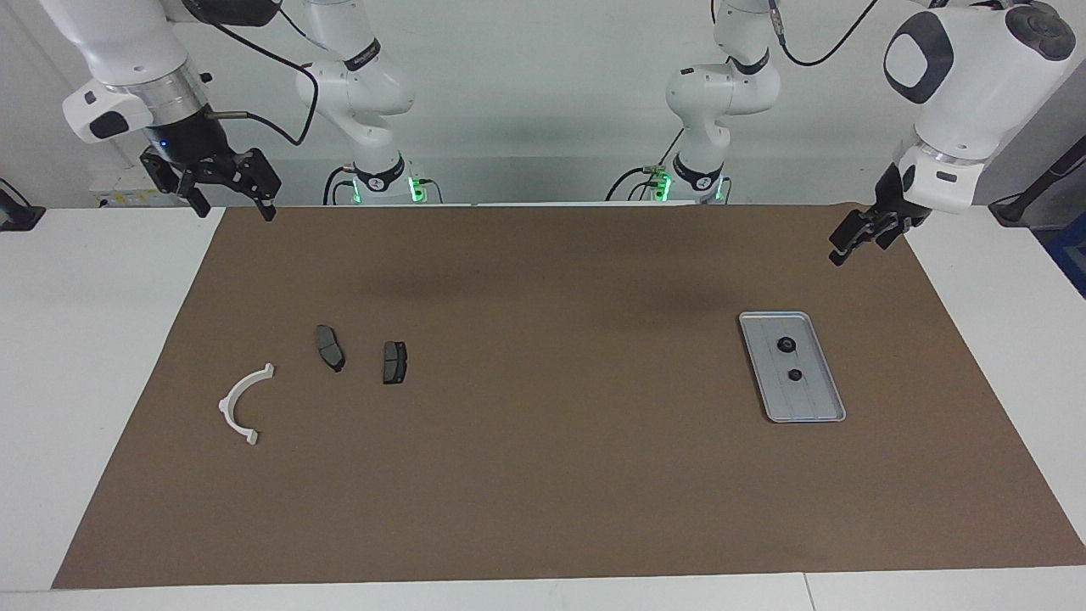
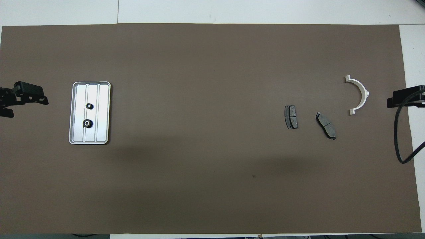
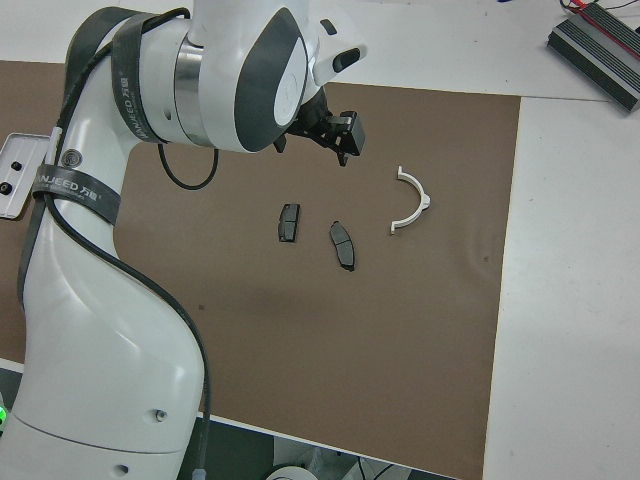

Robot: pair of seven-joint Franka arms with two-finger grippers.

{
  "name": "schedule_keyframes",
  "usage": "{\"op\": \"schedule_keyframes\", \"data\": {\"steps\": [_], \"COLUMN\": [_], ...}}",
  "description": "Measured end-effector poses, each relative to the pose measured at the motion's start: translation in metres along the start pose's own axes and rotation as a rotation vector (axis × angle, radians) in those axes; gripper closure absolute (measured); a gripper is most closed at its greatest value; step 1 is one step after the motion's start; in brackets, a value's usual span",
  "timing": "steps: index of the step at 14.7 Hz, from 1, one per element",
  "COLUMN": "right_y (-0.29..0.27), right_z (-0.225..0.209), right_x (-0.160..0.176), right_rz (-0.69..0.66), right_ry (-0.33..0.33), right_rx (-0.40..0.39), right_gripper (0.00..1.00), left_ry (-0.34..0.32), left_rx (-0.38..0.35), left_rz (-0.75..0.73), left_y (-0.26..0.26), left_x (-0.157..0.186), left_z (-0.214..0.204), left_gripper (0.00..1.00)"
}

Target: Place bearing gear from tray to pile

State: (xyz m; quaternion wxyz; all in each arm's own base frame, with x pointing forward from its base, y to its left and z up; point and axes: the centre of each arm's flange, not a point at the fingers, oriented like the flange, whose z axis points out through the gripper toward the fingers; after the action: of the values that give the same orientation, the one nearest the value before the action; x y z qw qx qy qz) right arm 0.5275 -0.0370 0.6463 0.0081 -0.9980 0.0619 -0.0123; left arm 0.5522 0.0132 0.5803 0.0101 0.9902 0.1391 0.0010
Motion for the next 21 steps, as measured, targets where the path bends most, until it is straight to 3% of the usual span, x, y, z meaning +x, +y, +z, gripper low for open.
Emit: {"op": "schedule_keyframes", "data": {"steps": [6,15,16,20,21], "right_y": [0.002,0.002,0.002,0.001,0.001], "right_z": [0.002,0.006,0.006,0.006,0.008], "right_x": [0.001,0.003,0.003,0.005,0.006], "right_rz": [0.004,0.003,0.004,0.002,0.002], "right_ry": [-0.003,-0.011,-0.010,0.001,-0.003], "right_rx": [0.000,-0.001,0.000,0.000,0.000], "right_gripper": [0.00,0.00,0.00,0.00,0.00], "left_ry": [0.007,-0.004,-0.006,-0.004,-0.005], "left_rx": [-0.001,0.005,0.006,0.007,0.008], "left_rz": [0.025,0.120,0.144,0.174,0.179], "left_y": [-0.008,-0.015,-0.017,-0.019,-0.019], "left_x": [0.003,-0.007,-0.010,-0.015,-0.014], "left_z": [0.034,0.160,0.170,0.200,0.208], "left_gripper": [0.00,0.00,0.09,0.10,0.18]}}
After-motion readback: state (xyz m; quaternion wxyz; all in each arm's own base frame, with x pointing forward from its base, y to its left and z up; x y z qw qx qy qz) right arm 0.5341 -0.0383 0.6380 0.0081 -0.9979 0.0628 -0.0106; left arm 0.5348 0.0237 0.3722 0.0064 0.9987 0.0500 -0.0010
